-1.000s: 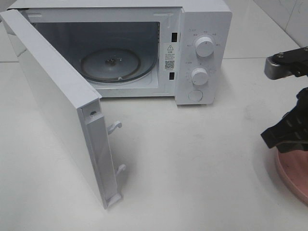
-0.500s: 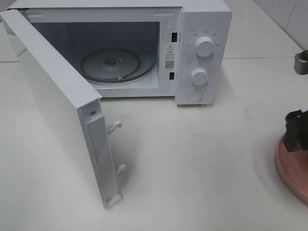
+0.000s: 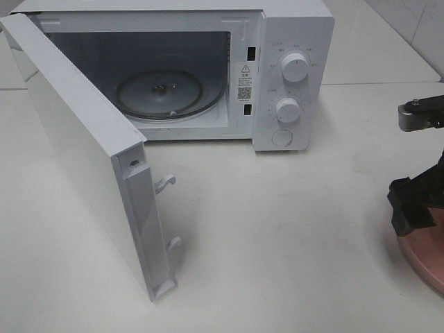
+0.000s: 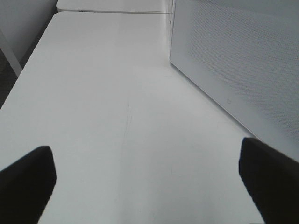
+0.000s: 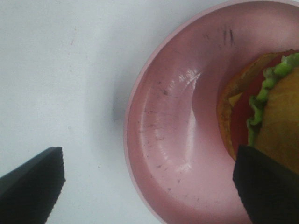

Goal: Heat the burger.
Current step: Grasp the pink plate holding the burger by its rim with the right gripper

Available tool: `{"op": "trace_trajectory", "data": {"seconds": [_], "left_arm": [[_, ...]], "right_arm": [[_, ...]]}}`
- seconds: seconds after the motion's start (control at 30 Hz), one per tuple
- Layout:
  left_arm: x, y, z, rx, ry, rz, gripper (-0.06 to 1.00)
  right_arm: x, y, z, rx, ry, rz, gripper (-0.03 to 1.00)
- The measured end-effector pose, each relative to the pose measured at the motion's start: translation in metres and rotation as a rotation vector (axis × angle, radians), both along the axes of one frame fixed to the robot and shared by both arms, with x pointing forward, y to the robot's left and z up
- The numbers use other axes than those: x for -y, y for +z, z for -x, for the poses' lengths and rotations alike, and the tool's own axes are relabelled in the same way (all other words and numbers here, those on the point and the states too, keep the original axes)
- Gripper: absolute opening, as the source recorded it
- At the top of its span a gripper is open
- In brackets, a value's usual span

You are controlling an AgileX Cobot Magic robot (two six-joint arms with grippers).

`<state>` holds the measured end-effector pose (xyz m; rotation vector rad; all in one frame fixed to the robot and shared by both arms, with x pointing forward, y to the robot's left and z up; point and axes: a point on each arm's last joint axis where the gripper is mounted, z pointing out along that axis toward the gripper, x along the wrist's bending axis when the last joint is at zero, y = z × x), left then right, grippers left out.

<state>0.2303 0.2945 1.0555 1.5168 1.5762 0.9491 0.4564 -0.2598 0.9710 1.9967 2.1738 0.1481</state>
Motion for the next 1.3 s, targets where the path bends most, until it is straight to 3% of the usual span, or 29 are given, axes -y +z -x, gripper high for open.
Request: {"op": "trace_trajectory", "data": {"seconds": [0.6, 1.07, 1.23, 1.3], "left_arm": [[0.0, 0.0, 0.0, 0.0, 0.0, 0.0, 0.99], [0.0, 0.0, 0.0, 0.0, 0.0, 0.0, 0.99], [0.0, 0.0, 0.0, 0.0, 0.0, 0.0, 0.99], [0.0, 0.0, 0.0, 0.0, 0.0, 0.0, 0.99]], "right_arm": [[-0.007, -0.058, -0.024, -0.11, 0.013, 0.011, 0.9], [-0.008, -0.081, -0.029, -0.149, 0.017, 0.013, 0.86], [-0.008, -0.082, -0.029, -0.15, 0.017, 0.013, 0.76], [-0.008, -0.082, -0.029, -0.15, 0.017, 0.013, 0.66]]}}
